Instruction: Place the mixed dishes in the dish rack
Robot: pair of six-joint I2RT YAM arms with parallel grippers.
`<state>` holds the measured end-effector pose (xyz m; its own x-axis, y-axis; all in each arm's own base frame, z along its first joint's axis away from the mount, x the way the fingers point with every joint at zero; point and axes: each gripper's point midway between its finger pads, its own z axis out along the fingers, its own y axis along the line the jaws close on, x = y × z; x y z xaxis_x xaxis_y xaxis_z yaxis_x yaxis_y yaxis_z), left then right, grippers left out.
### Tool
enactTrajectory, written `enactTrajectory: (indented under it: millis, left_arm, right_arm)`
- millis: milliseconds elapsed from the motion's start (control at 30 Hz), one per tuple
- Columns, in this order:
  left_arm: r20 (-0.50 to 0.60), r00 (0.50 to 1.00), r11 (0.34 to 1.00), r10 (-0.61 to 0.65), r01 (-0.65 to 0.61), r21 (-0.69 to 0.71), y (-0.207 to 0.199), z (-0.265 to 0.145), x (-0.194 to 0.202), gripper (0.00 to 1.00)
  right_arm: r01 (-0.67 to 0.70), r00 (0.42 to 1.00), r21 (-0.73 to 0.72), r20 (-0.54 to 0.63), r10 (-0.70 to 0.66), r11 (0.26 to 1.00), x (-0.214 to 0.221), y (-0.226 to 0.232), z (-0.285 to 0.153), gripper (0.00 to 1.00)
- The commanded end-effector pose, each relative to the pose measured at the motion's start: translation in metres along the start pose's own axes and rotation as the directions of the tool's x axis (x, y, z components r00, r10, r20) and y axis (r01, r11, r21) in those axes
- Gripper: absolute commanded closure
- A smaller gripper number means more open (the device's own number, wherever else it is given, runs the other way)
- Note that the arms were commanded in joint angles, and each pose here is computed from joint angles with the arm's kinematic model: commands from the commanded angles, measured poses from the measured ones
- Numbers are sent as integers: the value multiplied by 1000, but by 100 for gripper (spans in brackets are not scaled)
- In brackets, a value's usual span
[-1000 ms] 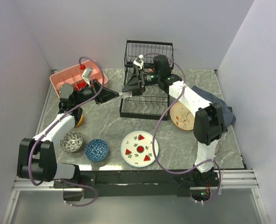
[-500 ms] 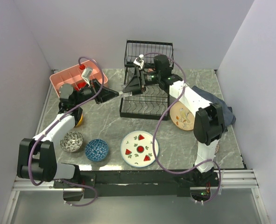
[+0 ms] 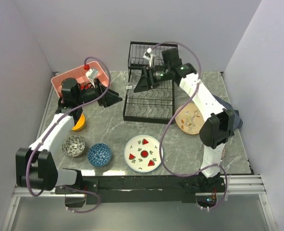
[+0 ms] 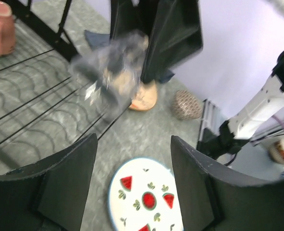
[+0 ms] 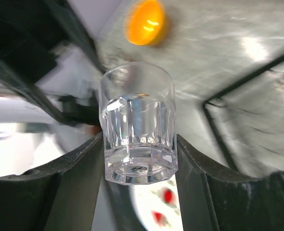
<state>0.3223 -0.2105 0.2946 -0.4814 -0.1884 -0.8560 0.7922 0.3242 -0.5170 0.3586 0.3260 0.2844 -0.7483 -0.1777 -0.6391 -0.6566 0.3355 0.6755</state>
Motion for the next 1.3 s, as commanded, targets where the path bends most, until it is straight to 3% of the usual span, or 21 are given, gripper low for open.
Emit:
enactTrajectory:
  millis: [0, 133, 267, 500, 867, 1267]
  left_arm:
    - [-36, 985, 984, 168, -170, -51, -10, -19, -5, 31]
    - [-7, 986, 982, 169, -169, -90, -11, -36, -5, 31]
    - [0, 980, 970, 201, -199, -141, -5, -50, -10, 31]
    - [47, 980, 965, 191, -179, -190, 9, -64, -19, 31]
    - [55, 987, 972, 150, -137, -193, 21, -67, -12, 30]
    - [62, 989, 971, 134, -119, -205, 30, -70, -13, 30]
  right_arm:
    - [269, 959, 232, -158, -237, 935, 5, -38, -37, 61]
    - [401, 905, 386, -307, -294, 831, 10, -84, -53, 63]
    - [515, 831, 429, -462, -310, 742, 18, -123, -62, 65]
    - [756, 573, 308, -739, -356, 577, 41, -168, -71, 69]
    - [927, 315, 206, -880, -354, 313, 15, -222, -52, 68]
    - [986, 151, 118, -933, -328, 119, -15, -276, -28, 66]
